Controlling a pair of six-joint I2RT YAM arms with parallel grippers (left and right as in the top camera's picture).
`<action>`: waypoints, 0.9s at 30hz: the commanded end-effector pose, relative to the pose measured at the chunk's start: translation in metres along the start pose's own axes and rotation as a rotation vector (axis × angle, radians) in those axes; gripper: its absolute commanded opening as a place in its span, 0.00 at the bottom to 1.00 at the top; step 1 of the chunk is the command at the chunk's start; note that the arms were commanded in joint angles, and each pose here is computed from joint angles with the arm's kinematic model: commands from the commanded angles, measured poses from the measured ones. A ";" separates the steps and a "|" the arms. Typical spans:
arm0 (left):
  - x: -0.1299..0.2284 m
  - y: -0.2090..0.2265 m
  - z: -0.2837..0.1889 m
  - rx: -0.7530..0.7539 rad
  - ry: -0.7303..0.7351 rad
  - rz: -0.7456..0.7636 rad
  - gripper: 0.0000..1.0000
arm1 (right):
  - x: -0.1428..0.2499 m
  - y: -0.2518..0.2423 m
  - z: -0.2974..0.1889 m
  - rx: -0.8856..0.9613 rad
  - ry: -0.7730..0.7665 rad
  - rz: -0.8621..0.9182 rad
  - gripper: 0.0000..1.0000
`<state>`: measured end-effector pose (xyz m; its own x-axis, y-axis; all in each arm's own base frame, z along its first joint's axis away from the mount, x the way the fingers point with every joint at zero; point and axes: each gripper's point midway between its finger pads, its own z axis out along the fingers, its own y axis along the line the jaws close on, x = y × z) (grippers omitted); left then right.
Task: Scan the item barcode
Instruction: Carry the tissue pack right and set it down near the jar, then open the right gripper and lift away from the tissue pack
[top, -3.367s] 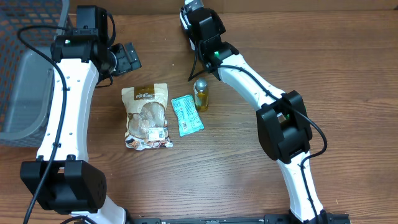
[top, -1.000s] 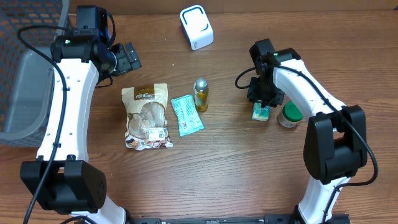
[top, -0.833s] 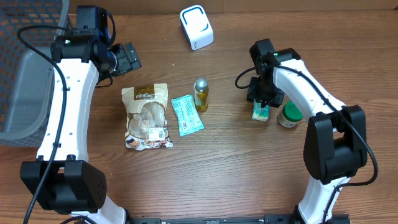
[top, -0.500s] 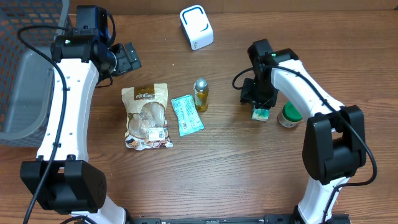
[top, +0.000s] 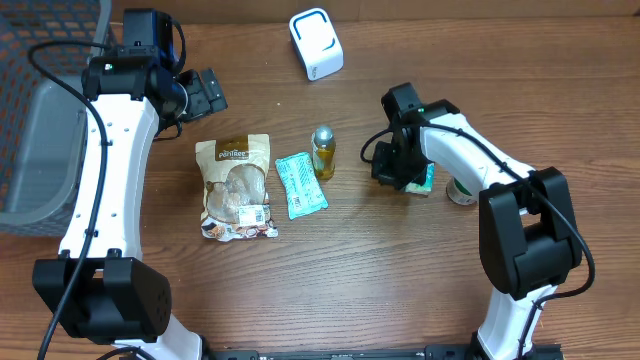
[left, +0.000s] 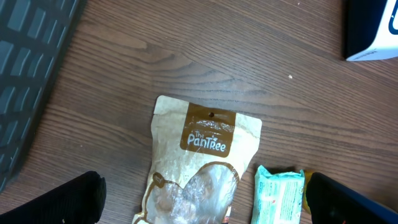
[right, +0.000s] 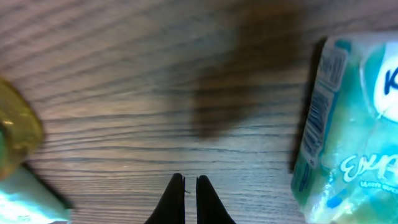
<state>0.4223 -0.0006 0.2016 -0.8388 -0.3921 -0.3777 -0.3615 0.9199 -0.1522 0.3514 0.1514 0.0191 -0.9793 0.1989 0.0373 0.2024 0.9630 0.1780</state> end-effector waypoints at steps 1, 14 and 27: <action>-0.006 -0.003 -0.009 0.013 -0.027 0.013 0.99 | -0.002 -0.015 0.002 0.030 -0.006 0.029 0.04; -0.006 -0.003 -0.009 0.013 -0.027 0.013 1.00 | -0.006 -0.049 -0.003 0.131 -0.007 0.086 0.04; -0.006 -0.003 -0.009 0.013 -0.027 0.013 1.00 | -0.008 -0.006 -0.058 -0.029 0.020 0.076 0.24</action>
<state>0.4224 -0.0006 0.2016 -0.8386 -0.3921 -0.3781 -0.3614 0.9199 -0.1524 0.3501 0.1167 0.0479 -0.9584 0.2705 0.0907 0.2787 0.9557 0.0946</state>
